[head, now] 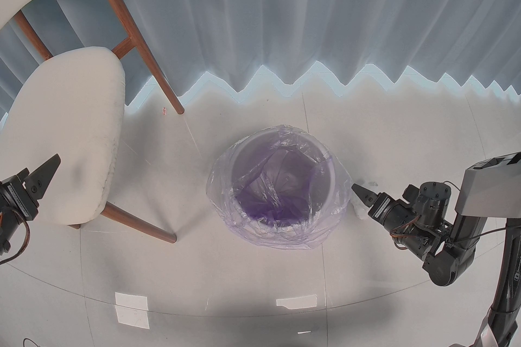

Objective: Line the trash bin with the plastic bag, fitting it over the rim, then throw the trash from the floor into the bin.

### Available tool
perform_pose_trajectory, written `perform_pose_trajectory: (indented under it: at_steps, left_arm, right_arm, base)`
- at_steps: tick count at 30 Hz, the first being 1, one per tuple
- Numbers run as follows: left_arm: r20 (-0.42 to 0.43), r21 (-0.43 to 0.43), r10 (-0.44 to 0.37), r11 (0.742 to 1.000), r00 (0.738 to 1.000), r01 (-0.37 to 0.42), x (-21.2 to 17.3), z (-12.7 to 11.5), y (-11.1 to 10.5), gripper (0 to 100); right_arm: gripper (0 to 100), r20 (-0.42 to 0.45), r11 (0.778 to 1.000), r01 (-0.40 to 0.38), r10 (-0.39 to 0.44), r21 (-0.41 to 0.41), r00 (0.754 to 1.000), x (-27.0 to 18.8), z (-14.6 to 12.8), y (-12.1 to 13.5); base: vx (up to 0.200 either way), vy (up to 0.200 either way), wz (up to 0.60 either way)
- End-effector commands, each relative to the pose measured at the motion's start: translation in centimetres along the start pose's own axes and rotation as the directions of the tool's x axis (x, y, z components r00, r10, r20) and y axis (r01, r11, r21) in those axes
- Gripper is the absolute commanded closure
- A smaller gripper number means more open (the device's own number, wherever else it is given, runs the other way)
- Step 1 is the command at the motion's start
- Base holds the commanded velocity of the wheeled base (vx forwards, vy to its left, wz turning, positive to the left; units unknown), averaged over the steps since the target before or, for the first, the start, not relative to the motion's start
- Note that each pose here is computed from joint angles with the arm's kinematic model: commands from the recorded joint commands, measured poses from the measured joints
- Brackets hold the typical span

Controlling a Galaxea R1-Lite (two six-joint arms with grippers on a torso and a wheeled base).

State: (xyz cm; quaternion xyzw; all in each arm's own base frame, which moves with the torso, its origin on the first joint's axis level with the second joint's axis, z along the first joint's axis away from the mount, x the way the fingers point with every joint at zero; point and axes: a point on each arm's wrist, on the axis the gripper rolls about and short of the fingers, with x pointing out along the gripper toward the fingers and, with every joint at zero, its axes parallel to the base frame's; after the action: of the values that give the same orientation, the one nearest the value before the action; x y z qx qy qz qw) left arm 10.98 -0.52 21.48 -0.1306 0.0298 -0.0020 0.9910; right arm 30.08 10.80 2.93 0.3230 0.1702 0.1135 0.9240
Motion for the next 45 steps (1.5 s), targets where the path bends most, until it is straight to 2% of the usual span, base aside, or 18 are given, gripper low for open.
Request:
perform_pose_trajectory:
  at_steps: [1, 8, 22, 23, 30, 38, 45]
  left_arm:
    - [0.002, -0.002, 0.004, 1.0, 1.0, -0.004, -0.1, -0.1, 0.1, 0]
    - [-0.017, 0.0, 0.012, 1.0, 1.0, -0.012, -0.5, -0.9, 0.4, 0]
    - [-0.022, 0.0, 0.015, 1.0, 1.0, -0.015, -0.2, -0.9, 0.4, 0]
    - [-0.021, 0.0, 0.016, 1.0, 1.0, -0.016, -0.2, -0.8, 0.4, 0]
    - [-0.016, -0.001, 0.028, 1.0, 0.999, -0.028, 0.0, -0.6, 0.4, 0]
    - [-0.008, 0.01, 0.029, 1.0, 1.0, -0.029, -0.1, -0.5, 0.4, 0]
    - [0.002, 0.009, 0.034, 0.999, 0.999, -0.034, -0.3, -0.4, 0.4, 0]
  right_arm:
    - [0, -0.003, 1.0, 0.001, -0.001, 0.0, 1.0, 0.3, -0.2, -0.1]
    - [0, -0.014, 1.0, 0.012, -0.012, 0.002, 1.0, 1.0, -0.8, -0.6]
    - [0, -0.029, 1.0, 0.004, -0.004, 0.001, 1.0, 3.2, -2.2, -1.0]
    - [100, -0.029, 1.0, 0.002, -0.002, 0.0, 1.0, 3.4, -2.3, -1.0]
    - [100, -0.029, 1.0, 0.004, -0.004, -0.001, 1.0, 4.2, -2.7, -1.4]
    - [100, -0.068, 0.997, 0.077, -0.076, 0.0, 0.995, 6.6, -3.1, -3.2]
    - [100, -0.079, 0.995, 0.104, -0.104, -0.005, 0.992, 9.2, -2.5, -3.0]
  base:
    - [0.0, 0.0, 0.0]
    - [0.0, 0.0, 0.0]
    - [0.0, 0.0, 0.0]
    - [0.0, 0.0, 0.0]
    - [0.0, 0.0, 0.0]
    - [0.0, 0.0, 0.0]
    - [0.0, 0.0, 0.0]
